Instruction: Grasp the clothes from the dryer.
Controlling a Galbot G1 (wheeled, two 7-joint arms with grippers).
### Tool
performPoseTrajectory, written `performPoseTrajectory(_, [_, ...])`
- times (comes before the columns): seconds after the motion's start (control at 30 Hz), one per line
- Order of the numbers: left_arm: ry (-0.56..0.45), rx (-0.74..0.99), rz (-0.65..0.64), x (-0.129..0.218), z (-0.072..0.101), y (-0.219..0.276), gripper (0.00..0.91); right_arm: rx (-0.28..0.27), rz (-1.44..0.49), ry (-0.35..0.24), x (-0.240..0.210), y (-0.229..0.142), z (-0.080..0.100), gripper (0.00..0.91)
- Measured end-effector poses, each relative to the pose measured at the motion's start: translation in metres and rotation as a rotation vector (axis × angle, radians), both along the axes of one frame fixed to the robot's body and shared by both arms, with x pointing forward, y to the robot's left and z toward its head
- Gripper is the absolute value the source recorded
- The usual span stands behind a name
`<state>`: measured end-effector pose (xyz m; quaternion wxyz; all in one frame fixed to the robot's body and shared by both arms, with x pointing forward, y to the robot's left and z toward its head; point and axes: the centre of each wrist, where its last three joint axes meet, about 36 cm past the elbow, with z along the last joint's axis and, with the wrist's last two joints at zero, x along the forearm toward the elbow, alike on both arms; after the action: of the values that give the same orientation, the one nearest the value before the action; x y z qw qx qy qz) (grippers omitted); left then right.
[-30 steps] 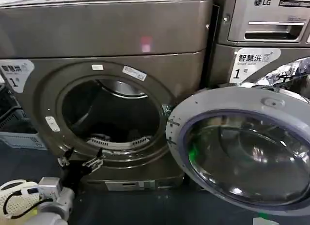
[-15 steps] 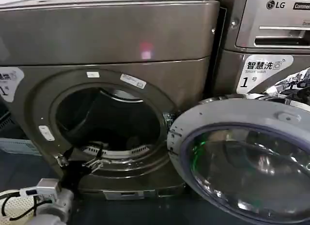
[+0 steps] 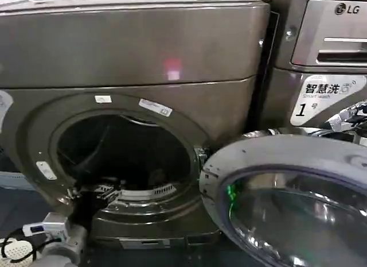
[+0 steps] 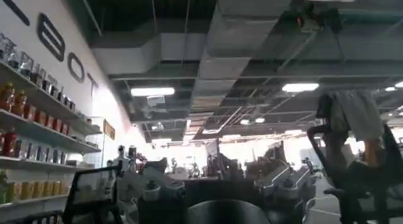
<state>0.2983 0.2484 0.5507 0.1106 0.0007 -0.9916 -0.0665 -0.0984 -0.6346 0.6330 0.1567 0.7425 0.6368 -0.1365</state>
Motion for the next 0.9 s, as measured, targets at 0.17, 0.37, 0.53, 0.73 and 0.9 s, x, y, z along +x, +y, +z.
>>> performPoseTrajectory(0.17, [0.005, 0.011, 0.007, 0.004, -0.002, 0.001, 0.907, -0.007, 0.001, 0.006, 0.001, -0.001, -0.001, 0.907])
performPoseTrajectory(0.37, [0.015, 0.04, -0.007, 0.017, -0.008, 0.0, 0.907, -0.014, 0.008, 0.011, 0.004, 0.0, -0.001, 0.907])
performPoseTrajectory(0.53, [0.034, 0.16, -0.033, 0.037, -0.012, 0.003, 0.907, -0.016, 0.013, 0.012, 0.007, 0.001, -0.002, 0.907])
performPoseTrajectory(0.73, [0.123, 0.425, -0.101, 0.066, -0.009, 0.014, 0.907, -0.025, 0.024, 0.015, 0.012, 0.002, 0.0, 0.907])
performPoseTrajectory(0.9, [0.217, 0.583, -0.172, 0.093, 0.005, 0.026, 0.907, -0.026, 0.028, 0.021, 0.014, 0.004, 0.0, 0.907])
